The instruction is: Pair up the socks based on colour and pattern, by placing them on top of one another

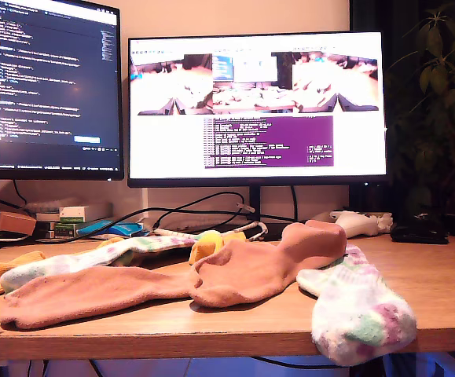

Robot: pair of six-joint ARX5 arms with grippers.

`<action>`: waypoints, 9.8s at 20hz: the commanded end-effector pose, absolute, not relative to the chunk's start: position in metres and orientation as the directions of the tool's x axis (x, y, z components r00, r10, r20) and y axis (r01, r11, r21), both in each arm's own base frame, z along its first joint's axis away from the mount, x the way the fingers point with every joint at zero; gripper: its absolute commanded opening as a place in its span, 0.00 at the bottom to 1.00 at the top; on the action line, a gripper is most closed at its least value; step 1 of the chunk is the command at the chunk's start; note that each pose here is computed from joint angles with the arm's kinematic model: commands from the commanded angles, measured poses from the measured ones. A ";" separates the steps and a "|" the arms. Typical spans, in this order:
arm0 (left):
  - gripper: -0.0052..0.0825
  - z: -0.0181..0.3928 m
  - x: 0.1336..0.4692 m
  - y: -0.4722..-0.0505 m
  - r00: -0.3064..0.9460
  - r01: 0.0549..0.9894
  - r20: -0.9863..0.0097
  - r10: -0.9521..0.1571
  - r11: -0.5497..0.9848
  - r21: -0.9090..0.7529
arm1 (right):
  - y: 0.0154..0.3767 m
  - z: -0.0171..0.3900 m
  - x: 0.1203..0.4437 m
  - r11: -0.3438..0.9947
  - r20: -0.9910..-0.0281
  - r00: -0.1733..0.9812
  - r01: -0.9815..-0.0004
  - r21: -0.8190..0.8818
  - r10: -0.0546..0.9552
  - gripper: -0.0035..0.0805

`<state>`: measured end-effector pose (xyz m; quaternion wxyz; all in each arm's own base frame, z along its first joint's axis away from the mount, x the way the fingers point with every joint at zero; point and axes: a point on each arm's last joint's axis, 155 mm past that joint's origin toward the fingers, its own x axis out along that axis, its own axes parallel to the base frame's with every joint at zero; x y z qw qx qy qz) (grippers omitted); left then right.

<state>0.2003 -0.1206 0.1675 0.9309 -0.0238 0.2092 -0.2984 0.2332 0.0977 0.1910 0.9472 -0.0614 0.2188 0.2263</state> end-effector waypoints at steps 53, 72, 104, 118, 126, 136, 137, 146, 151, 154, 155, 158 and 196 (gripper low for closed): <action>0.03 0.176 0.225 -0.178 0.627 0.699 -0.332 -0.705 0.697 -0.159 | 0.156 0.016 0.373 0.903 -0.874 0.248 -0.222 0.369 0.418 0.16; 0.03 0.175 0.228 -0.175 0.642 0.685 -0.336 -0.689 0.713 -0.153 | 0.097 0.026 0.419 0.962 -0.872 0.414 -0.179 0.204 0.262 0.03; 0.03 0.160 0.295 -0.213 0.623 0.714 -0.307 -0.719 0.683 -0.152 | 0.199 0.102 0.383 0.803 -0.893 0.242 -0.566 0.187 0.378 0.29; 0.54 0.125 0.368 -0.273 0.471 0.685 -0.557 -0.684 0.682 -0.258 | 0.192 0.193 0.339 0.818 -0.853 0.386 -0.569 0.080 0.352 0.03; 0.62 0.081 0.392 -0.285 0.382 0.493 -0.707 -0.595 0.778 -0.388 | 0.176 0.256 0.306 0.833 -0.775 0.540 -0.553 -0.033 0.328 0.03; 0.71 0.048 0.413 -0.296 0.331 0.427 -0.795 -0.508 0.832 -0.354 | 0.173 0.257 0.303 0.822 -0.779 0.541 -0.566 -0.056 0.319 0.03; 0.71 0.041 0.409 -0.295 0.313 0.421 -0.808 -0.499 0.836 -0.352 | 0.173 0.257 0.303 0.821 -0.779 0.540 -0.568 -0.058 0.319 0.03; 0.49 0.031 0.404 -0.298 0.319 0.426 -0.830 -0.458 0.851 -0.306 | 0.174 0.258 0.305 0.810 -0.774 0.545 -0.582 -0.072 0.322 0.03; 0.03 0.044 0.412 -0.305 0.338 0.506 -0.810 -0.479 0.818 -0.273 | 0.174 0.259 0.306 0.810 -0.769 0.550 -0.581 -0.073 0.325 0.03; 0.03 0.066 0.415 -0.305 0.321 0.544 -0.824 -0.466 0.803 -0.243 | 0.174 0.259 0.306 0.810 -0.768 0.551 -0.581 -0.073 0.326 0.03; 0.03 0.075 0.416 -0.306 0.318 0.565 -0.827 -0.464 0.793 -0.227 | 0.174 0.259 0.306 0.810 -0.769 0.550 -0.581 -0.073 0.326 0.03; 0.03 0.102 0.418 -0.307 0.310 0.601 -0.833 -0.459 0.773 -0.202 | 0.174 0.259 0.306 0.810 -0.769 0.551 -0.581 -0.073 0.326 0.03; 0.03 0.100 0.356 -0.100 0.335 0.447 -0.926 -0.176 0.894 -0.008 | 0.174 0.256 0.305 0.807 -0.775 0.543 -0.586 -0.074 0.323 0.03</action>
